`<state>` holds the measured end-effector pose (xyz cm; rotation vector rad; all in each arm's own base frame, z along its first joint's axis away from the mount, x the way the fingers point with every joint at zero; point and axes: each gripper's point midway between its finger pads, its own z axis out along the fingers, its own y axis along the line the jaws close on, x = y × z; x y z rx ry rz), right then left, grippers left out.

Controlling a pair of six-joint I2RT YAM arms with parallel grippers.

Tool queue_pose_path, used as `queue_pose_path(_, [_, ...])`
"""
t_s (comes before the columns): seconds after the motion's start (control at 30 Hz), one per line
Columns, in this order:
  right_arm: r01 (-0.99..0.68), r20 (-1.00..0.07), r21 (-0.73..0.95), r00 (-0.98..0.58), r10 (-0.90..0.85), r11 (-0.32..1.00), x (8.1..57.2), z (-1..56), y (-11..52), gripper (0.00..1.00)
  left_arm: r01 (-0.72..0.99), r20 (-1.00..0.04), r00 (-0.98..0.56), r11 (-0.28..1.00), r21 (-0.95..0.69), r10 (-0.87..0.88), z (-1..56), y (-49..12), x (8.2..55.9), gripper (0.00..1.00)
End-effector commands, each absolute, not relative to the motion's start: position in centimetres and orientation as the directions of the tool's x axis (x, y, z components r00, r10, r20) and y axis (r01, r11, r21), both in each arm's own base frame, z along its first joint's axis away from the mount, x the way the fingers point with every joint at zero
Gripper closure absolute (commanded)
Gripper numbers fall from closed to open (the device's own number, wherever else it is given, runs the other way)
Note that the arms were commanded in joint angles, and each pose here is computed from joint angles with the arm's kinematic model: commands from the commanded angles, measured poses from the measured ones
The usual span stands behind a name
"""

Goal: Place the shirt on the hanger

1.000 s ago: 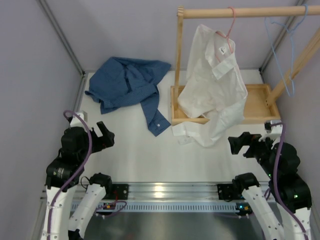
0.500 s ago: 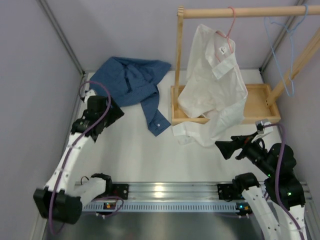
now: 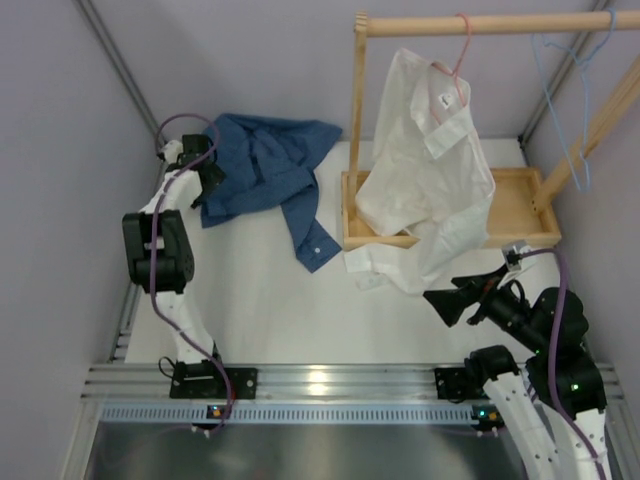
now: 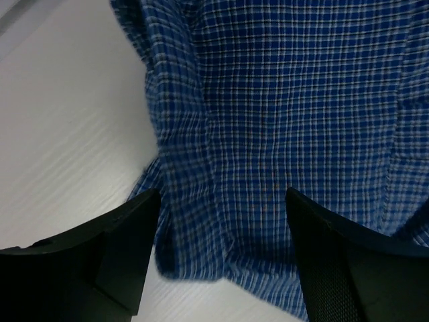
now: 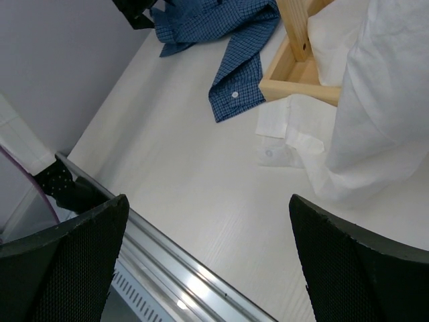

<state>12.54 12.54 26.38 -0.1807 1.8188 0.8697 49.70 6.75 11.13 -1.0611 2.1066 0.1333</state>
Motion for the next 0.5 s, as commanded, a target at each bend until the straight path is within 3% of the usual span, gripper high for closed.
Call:
queue_pose_path(0.0, [-0.527, -0.876, 0.463, -0.397, 0.275, 0.713, 12.7, 27.1, 12.7, 0.01, -0.664, -0.640, -0.419, 0.698, -0.268, -0.644, 8.7, 5.5, 53.1, 0.22])
queue_pose_path(0.1, [-0.516, -0.879, 0.456, -0.391, 0.273, 0.725, 13.0, 27.2, 12.5, 0.00, -0.676, -0.619, -0.407, 0.677, -0.291, -0.672, 8.3, 5.1, 52.9, 0.47])
queue_pose_path(0.17, [-0.513, -0.879, 0.454, -0.391, 0.273, 0.729, 13.3, 27.3, 12.5, 0.01, -0.683, -0.638, -0.374, 0.665, -0.302, -0.673, 9.8, 5.5, 52.7, 0.57])
queue_pose_path(0.23, [-0.508, -0.878, 0.456, -0.393, 0.275, 0.731, 13.5, 27.4, 12.5, 0.01, -0.677, -0.658, -0.356, 0.668, -0.308, -0.663, 11.3, 5.8, 52.7, 0.95])
queue_pose_path(0.27, [-0.509, -0.878, 0.457, -0.392, 0.276, 0.730, 13.5, 27.4, 12.5, 0.01, -0.665, -0.682, -0.321, 0.669, -0.332, -0.657, 13.9, 5.9, 52.5, 1.00])
queue_pose_path(0.33, [-0.505, -0.873, 0.464, -0.398, 0.281, 0.728, 13.7, 27.4, 12.6, 0.01, -0.654, -0.718, -0.290, 0.679, -0.334, -0.633, 16.6, 6.2, 51.6, 1.00])
queue_pose_path(0.47, [-0.494, -0.882, 0.447, -0.381, 0.276, 0.746, 14.3, 27.5, 12.3, 0.01, -0.533, -0.827, -0.154, 0.751, -0.391, -0.540, 29.0, 5.3, 47.4, 1.00])
